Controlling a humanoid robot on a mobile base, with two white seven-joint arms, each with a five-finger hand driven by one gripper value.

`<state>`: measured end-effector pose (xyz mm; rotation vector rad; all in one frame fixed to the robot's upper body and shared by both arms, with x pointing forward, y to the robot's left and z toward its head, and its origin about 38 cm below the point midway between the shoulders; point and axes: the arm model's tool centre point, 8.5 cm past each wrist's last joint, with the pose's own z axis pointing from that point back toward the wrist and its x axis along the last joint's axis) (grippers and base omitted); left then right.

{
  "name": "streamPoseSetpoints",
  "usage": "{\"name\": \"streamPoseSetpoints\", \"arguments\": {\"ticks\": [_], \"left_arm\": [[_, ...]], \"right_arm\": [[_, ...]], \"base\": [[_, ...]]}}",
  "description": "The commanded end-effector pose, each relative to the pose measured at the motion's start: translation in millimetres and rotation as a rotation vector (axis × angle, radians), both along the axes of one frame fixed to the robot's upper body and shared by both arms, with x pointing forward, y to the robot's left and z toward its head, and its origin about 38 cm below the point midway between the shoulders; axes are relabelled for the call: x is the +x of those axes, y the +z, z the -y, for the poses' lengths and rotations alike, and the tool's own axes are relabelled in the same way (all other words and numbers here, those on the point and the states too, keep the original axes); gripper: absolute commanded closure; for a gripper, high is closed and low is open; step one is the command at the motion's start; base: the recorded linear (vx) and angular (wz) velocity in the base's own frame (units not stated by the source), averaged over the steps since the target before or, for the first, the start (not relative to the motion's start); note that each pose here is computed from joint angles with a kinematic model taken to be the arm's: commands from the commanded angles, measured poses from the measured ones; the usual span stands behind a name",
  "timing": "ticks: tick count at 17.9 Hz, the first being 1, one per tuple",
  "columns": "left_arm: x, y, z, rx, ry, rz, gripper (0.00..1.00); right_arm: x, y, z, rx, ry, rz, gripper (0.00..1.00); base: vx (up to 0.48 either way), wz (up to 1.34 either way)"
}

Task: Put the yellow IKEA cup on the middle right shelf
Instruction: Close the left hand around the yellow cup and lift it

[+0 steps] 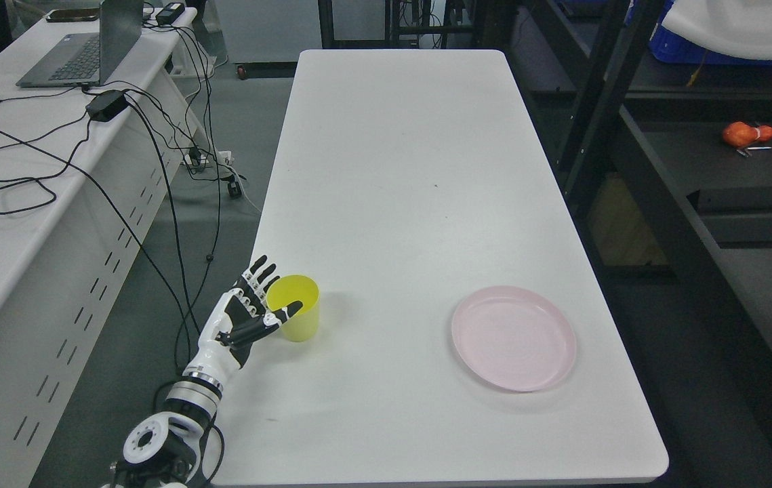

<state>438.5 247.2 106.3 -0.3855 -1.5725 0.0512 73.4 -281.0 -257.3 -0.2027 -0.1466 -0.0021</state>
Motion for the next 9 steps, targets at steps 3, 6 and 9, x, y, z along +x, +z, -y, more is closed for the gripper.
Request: {"name": "streamPoseSetpoints", "arguments": {"ticks": [3,6,9], "left_arm": [[8.1,5.3,23.2,0.124,-0.060,0.059,0.01],[4.9,1.3,33.6,0.136,-0.087,0.056,0.01],[3.2,-6.3,34.7,0.199,-0.090,0.033,0.02]], "right_arm": [[-9.1,0.1,9.9,-0.013,-0.008,-0.014,0.01],[-9.1,0.1,9.9,-0.013,-0.008,-0.014,0.01],[-9.1,0.1,9.9,-0.013,-0.008,-0.014,0.01]], "base": [[0.000,0.00],[0.000,0.00],[0.000,0.00]]}}
